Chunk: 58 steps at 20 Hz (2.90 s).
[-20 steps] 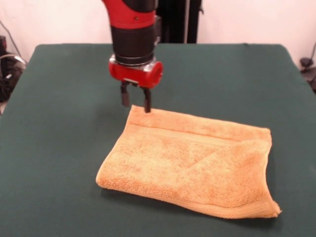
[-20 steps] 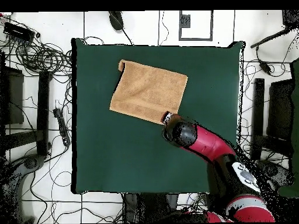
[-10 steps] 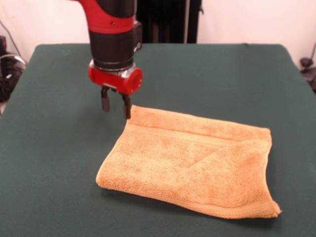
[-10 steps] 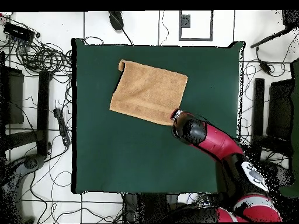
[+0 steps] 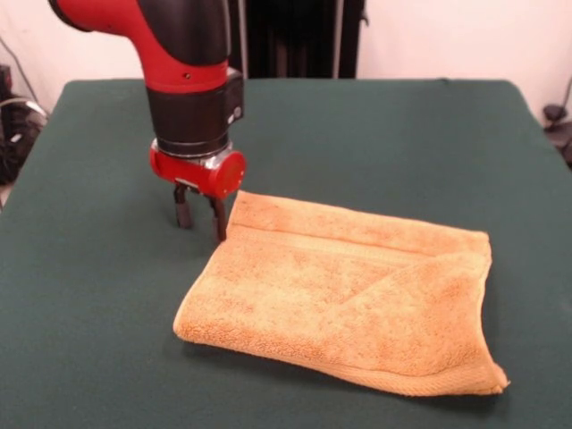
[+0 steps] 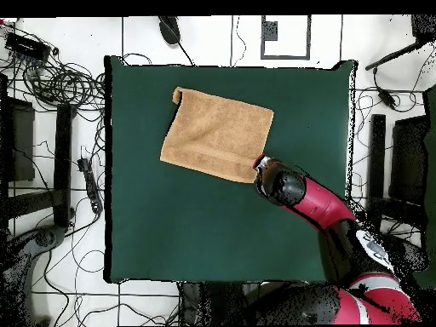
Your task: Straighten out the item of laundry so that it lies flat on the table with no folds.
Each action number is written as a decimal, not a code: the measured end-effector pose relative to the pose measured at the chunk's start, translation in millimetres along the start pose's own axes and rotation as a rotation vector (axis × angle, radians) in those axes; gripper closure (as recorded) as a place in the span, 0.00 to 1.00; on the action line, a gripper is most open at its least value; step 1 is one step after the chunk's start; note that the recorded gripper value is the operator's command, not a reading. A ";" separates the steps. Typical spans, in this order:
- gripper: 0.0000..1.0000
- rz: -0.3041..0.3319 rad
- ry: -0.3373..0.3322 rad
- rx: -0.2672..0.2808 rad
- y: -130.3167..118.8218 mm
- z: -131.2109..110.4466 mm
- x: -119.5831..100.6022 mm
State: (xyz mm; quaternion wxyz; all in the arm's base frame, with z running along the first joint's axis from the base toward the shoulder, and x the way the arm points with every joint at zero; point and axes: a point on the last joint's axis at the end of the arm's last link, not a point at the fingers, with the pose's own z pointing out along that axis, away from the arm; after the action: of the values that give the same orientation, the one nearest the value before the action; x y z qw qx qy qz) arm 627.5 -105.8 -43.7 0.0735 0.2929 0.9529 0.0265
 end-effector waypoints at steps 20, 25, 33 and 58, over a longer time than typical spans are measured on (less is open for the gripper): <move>0.00 0.011 0.010 -0.077 3.9 -5.1 -3.0; 0.00 0.027 0.002 -0.138 17.9 -12.4 -9.0; 0.00 0.003 -0.048 -0.159 40.8 -12.4 -8.8; 0.00 -0.062 -0.053 -0.104 85.6 7.9 -0.2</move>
State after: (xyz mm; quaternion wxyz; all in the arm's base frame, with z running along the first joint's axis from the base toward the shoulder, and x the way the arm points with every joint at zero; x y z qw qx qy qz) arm 676.3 -35.1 -43.4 0.1146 0.2594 0.9567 0.0658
